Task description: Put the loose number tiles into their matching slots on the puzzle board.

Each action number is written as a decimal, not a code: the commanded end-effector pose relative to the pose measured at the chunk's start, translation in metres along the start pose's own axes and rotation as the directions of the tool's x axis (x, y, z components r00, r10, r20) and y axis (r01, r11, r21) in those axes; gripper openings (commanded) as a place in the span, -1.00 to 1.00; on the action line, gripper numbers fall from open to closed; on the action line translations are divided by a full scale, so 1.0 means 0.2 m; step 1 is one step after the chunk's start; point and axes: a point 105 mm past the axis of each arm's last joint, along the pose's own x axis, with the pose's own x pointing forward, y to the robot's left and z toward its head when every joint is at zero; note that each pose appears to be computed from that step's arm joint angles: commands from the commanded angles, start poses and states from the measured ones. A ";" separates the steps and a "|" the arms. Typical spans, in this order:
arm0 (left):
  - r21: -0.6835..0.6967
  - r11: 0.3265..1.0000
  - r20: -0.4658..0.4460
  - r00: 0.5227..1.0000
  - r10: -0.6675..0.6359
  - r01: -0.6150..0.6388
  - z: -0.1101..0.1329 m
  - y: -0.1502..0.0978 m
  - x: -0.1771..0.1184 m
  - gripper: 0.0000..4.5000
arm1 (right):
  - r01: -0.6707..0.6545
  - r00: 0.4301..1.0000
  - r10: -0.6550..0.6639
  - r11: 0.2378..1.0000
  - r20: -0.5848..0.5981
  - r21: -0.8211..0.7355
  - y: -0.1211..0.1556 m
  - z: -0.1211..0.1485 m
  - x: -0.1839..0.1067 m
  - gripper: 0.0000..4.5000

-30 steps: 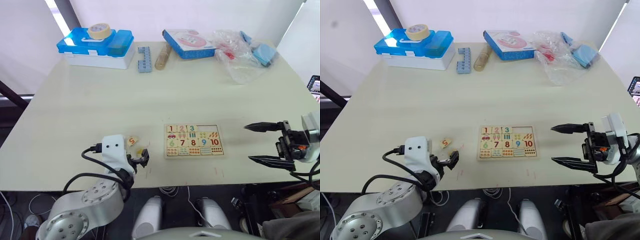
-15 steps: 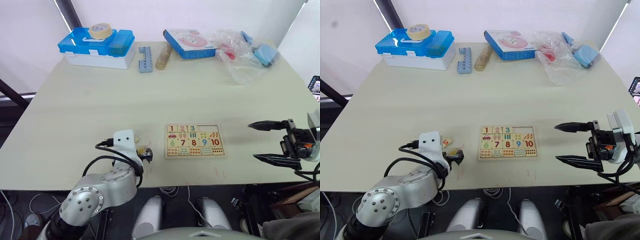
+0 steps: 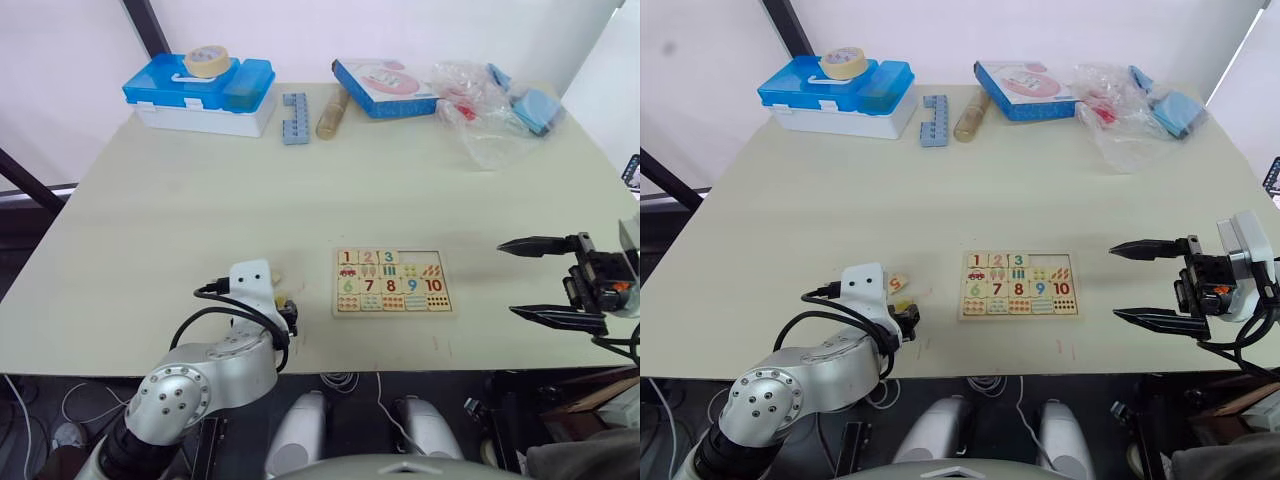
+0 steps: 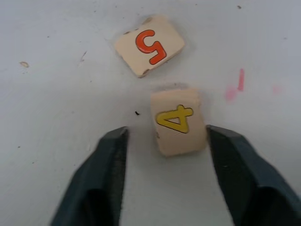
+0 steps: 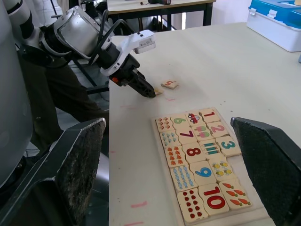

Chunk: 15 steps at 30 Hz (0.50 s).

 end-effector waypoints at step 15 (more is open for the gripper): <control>0.065 0.998 0.014 1.000 -0.001 0.000 0.02 0.05 -0.01 -0.09 | 0.013 0.999 -0.012 0.999 0.037 -0.042 0.02 0.04 0.01 1.00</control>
